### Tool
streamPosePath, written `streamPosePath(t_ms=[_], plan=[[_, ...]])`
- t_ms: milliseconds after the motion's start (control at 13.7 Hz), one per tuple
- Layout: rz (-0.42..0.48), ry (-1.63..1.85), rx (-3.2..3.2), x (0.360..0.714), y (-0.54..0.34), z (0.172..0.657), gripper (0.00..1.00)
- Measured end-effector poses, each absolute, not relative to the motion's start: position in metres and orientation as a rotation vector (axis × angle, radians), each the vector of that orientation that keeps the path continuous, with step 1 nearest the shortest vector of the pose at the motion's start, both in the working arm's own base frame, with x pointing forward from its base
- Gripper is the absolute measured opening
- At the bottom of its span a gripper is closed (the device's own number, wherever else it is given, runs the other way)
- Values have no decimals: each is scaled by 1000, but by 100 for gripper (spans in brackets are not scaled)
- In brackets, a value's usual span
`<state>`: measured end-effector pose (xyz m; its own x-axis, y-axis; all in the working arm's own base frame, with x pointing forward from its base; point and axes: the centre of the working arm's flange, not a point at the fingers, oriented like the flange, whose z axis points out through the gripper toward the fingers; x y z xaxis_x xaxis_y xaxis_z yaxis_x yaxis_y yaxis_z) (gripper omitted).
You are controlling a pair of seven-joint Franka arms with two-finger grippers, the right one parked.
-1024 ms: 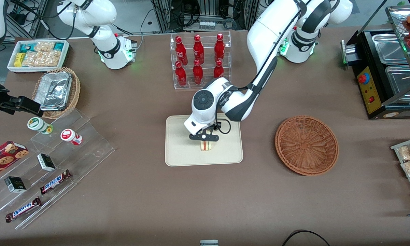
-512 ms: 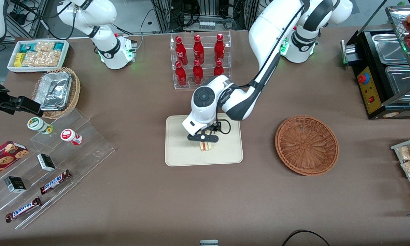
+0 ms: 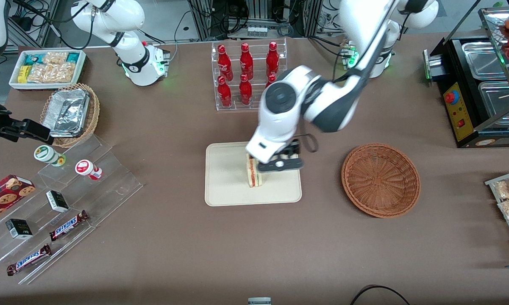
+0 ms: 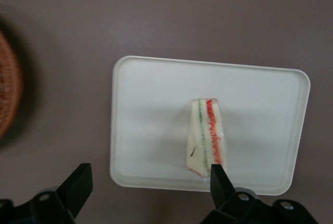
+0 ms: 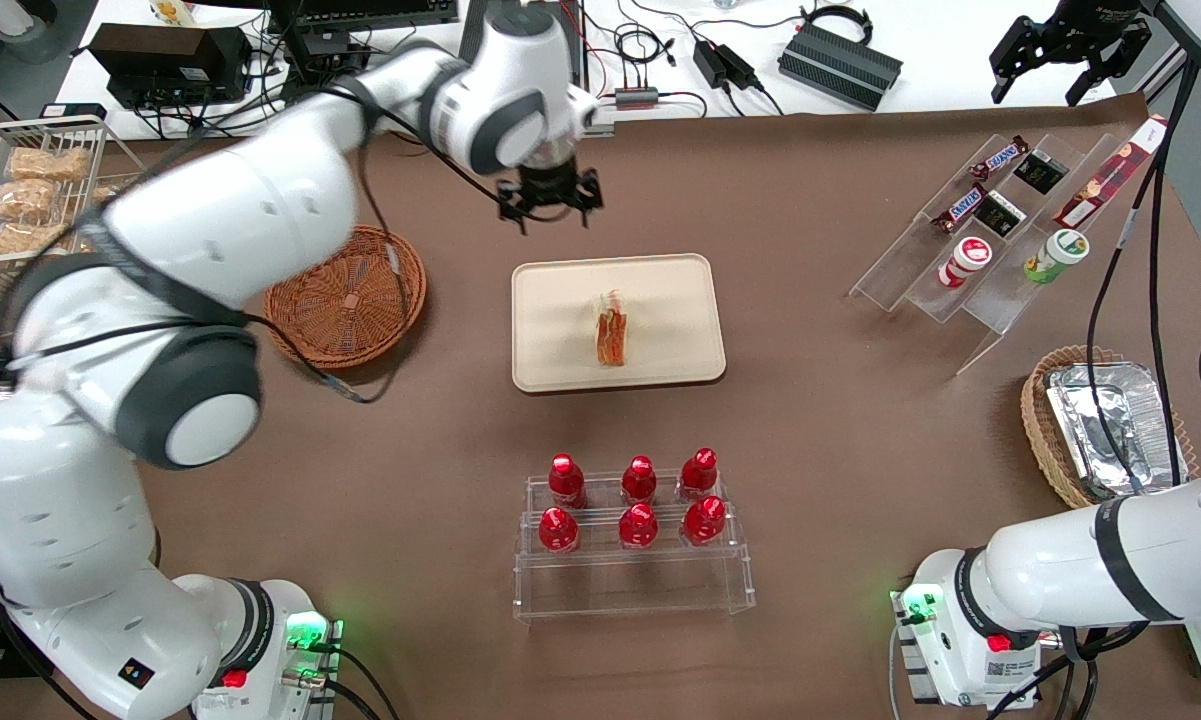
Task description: Place sandwich from basket to tray
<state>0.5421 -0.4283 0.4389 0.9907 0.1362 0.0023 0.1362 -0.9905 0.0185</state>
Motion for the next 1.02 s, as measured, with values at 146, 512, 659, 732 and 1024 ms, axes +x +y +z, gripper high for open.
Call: streamPosePath(t_ms=[146, 512, 659, 732, 1024], plan=[[33, 250, 3111, 544, -371, 484, 100], [-27, 121, 3162, 538, -223, 553, 100], [-50, 50, 3169, 541, -174, 568, 100], [-63, 12, 3169, 543, -149, 574, 100], [-69, -47, 3162, 545, -63, 592, 100]])
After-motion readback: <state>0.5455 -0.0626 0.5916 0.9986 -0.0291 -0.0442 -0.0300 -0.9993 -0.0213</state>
